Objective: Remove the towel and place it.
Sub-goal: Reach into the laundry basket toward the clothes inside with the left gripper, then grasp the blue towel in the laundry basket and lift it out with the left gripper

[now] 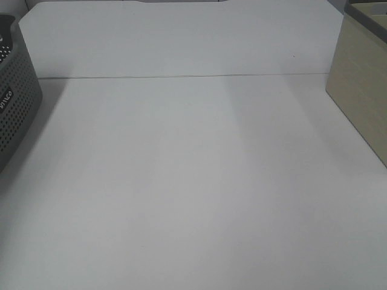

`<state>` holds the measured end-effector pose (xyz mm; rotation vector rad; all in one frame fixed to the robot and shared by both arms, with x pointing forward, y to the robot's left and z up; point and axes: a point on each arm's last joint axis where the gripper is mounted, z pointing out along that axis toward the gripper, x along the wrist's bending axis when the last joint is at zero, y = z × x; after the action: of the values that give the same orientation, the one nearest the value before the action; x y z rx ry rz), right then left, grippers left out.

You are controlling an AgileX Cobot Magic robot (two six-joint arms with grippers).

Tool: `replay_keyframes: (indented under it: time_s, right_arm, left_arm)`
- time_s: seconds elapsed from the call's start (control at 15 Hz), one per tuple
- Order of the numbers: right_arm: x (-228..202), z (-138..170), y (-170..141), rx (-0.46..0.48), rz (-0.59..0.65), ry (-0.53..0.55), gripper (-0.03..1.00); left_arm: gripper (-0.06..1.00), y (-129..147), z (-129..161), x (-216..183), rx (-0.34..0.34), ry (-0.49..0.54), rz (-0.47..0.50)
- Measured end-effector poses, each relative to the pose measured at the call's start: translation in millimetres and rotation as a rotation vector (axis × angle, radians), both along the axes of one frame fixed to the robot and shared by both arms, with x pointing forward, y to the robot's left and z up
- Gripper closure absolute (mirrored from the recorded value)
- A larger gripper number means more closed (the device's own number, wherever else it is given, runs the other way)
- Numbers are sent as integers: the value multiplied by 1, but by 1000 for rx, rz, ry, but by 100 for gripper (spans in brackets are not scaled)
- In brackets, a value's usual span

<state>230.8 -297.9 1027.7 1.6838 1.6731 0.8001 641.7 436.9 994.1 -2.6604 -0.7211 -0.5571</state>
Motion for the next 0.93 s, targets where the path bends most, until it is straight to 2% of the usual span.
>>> replay_keyframes:
  time_s: [0.27,0.4,0.47,0.6,0.87,0.93]
  right_arm:
    - [0,0,0,0,0,0,24]
    - [0,0,0,0,0,0,24]
    - [0,0,0,0,0,0,24]
    - [0,0,0,0,0,0,24]
    - [0,0,0,0,0,0,24]
    - [0,0,0,0,0,0,24]
  left_arm:
    - [21,-6,-30,10,-4,59,-35]
    - [30,-10,-34,11,-5,71,-47]
    - [47,-11,-34,12,-3,70,-51]
    - [65,-11,-33,10,8,88,-50]
    - [71,-10,-33,8,27,118,-49]
    - [77,-10,-33,8,27,118,-50]
